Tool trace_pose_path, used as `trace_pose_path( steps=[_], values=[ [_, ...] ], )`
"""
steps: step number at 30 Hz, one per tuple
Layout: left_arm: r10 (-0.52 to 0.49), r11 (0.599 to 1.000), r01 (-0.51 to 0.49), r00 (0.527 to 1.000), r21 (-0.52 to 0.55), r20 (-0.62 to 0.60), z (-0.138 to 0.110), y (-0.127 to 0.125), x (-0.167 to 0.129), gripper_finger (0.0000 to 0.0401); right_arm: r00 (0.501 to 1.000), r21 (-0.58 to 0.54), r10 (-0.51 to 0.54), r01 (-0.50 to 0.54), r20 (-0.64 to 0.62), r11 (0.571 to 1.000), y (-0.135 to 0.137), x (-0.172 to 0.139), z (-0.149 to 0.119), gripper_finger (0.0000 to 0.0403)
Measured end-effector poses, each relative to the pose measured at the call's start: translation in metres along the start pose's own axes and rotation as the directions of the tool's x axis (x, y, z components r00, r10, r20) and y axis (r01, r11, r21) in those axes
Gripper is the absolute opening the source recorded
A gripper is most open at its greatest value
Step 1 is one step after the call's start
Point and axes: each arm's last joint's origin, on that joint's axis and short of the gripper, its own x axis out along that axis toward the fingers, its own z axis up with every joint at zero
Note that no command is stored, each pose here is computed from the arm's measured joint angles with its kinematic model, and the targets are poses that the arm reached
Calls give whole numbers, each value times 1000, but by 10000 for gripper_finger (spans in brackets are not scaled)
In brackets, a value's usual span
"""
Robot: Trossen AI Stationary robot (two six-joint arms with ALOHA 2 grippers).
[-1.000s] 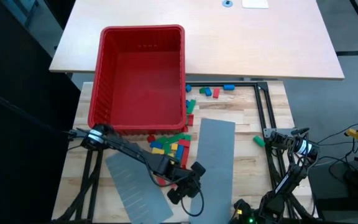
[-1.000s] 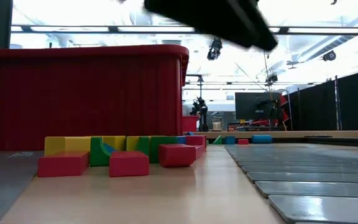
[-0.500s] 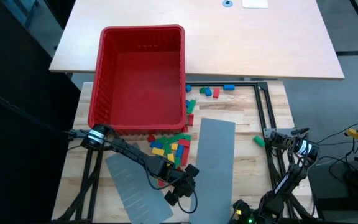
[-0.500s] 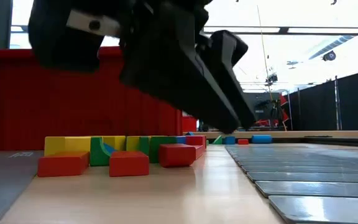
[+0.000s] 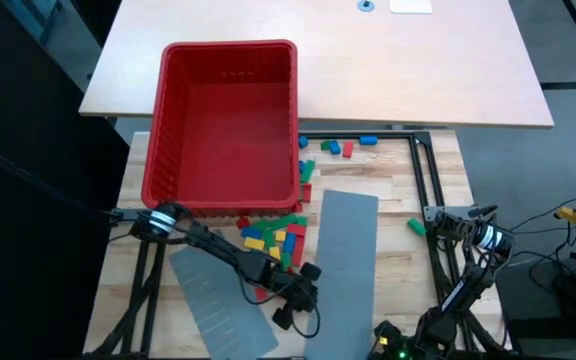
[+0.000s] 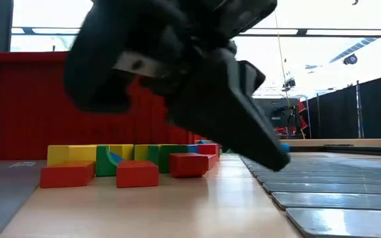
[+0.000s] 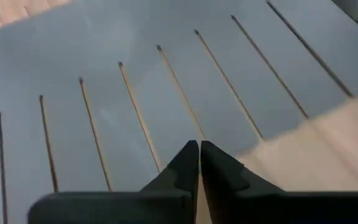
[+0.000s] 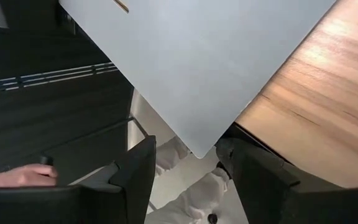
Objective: Sort blocks
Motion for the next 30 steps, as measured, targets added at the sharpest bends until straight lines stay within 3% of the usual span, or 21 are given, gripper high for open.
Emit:
trace_pose_path(
  steps=[13,30],
  values=[
    [-118,992,117,993,-52,-30,4,-3,42,0,1000,5,-5,5,-17,1000,1,-1,-1,183],
    [-150,983,153,988,-105,35,7,-11,47,0,1000,3,13,-13,8,1000,4,1,4,183]
  ],
)
